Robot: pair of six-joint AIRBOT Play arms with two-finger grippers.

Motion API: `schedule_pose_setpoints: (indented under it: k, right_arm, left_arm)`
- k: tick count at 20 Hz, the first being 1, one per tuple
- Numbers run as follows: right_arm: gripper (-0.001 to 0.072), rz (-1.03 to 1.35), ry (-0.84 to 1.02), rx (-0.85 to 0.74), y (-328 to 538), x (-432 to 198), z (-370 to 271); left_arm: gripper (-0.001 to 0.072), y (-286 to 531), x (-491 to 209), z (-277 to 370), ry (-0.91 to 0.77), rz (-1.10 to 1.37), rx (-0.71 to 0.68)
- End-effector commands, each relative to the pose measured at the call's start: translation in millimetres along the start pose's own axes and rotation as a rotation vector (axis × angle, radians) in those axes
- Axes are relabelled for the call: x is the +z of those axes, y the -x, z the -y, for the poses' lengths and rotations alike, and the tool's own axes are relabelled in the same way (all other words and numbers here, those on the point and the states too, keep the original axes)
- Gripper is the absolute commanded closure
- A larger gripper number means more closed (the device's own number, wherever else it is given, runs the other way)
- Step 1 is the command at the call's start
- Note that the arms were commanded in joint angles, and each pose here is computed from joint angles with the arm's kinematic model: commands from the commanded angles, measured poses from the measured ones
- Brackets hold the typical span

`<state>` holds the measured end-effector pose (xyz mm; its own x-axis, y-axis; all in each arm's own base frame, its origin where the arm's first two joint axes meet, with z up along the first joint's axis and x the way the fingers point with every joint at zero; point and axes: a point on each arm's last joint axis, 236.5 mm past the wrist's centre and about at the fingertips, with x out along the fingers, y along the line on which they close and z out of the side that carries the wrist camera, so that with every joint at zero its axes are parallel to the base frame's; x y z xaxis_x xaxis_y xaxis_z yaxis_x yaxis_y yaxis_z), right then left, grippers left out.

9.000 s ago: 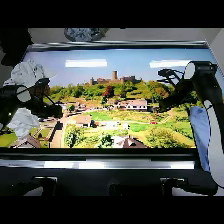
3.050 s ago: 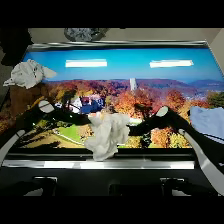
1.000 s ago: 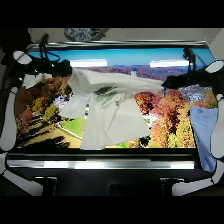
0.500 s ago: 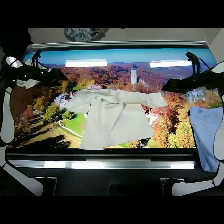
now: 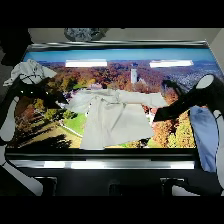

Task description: Fold the shirts.

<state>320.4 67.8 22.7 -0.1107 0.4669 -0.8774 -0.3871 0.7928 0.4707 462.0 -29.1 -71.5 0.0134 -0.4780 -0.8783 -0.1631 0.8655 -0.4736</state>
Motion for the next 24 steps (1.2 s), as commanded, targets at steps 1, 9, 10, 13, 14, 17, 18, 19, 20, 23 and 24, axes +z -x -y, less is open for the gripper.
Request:
schedule_pose_setpoints:
  k: [1, 9, 10, 13, 14, 17, 18, 19, 20, 23, 24]
  right_arm:
    - [0.0018, -0.087, 0.058, 0.009, -39.7, -20.0, -27.1]
    - [0.0009, -0.111, 0.001, 0.114, -81.3, -29.8, -60.5]
    - [0.0000, -0.137, -0.002, 0.119, -94.7, -38.6, -67.3]
    - [-0.0008, -0.171, -0.004, 0.193, -134.7, -55.4, -102.4]
    - [-0.0008, -0.151, -0.023, 0.213, -143.5, -54.2, -108.5]
    - [-0.0008, -0.044, -0.151, 0.293, -160.5, -39.6, -120.1]
    - [-0.0008, -0.010, -0.200, 0.302, -165.2, -34.3, -119.6]
    - [-0.0008, 0.025, -0.249, 0.298, -169.6, -28.6, -115.9]
    - [-0.0008, 0.050, -0.291, 0.280, -172.9, -24.3, -109.8]
    - [-0.0008, 0.124, -0.381, 0.230, -174.9, -7.0, -93.9]
    - [-0.0008, 0.147, -0.407, 0.216, -175.0, -2.1, -89.1]
  left_arm:
    - [0.0033, -27.0, -14.2, -8.2, 0.009, -0.053, -0.024]
    - [0.0338, -37.8, 19.4, 17.9, 0.011, 0.081, -0.099]
    - [0.0456, -38.6, 22.1, 19.2, 0.007, 0.093, -0.096]
    - [0.0674, -37.3, 22.6, 23.2, -0.041, 0.101, -0.094]
    - [0.0675, -35.2, 23.3, 24.1, -0.043, 0.106, -0.093]
    - [0.0674, -25.7, 28.5, 27.3, -0.055, 0.140, -0.091]
    - [0.0674, -22.9, 29.2, 29.0, -0.079, 0.148, -0.090]
    - [0.0674, -21.7, 29.1, 30.3, -0.085, 0.150, -0.090]
    - [0.0674, -20.7, 29.1, 30.8, -0.086, 0.152, -0.091]
    - [0.0674, -18.5, 29.3, 36.5, -0.084, 0.156, -0.110]
    - [0.0674, -17.8, 29.6, 38.1, -0.083, 0.159, -0.116]
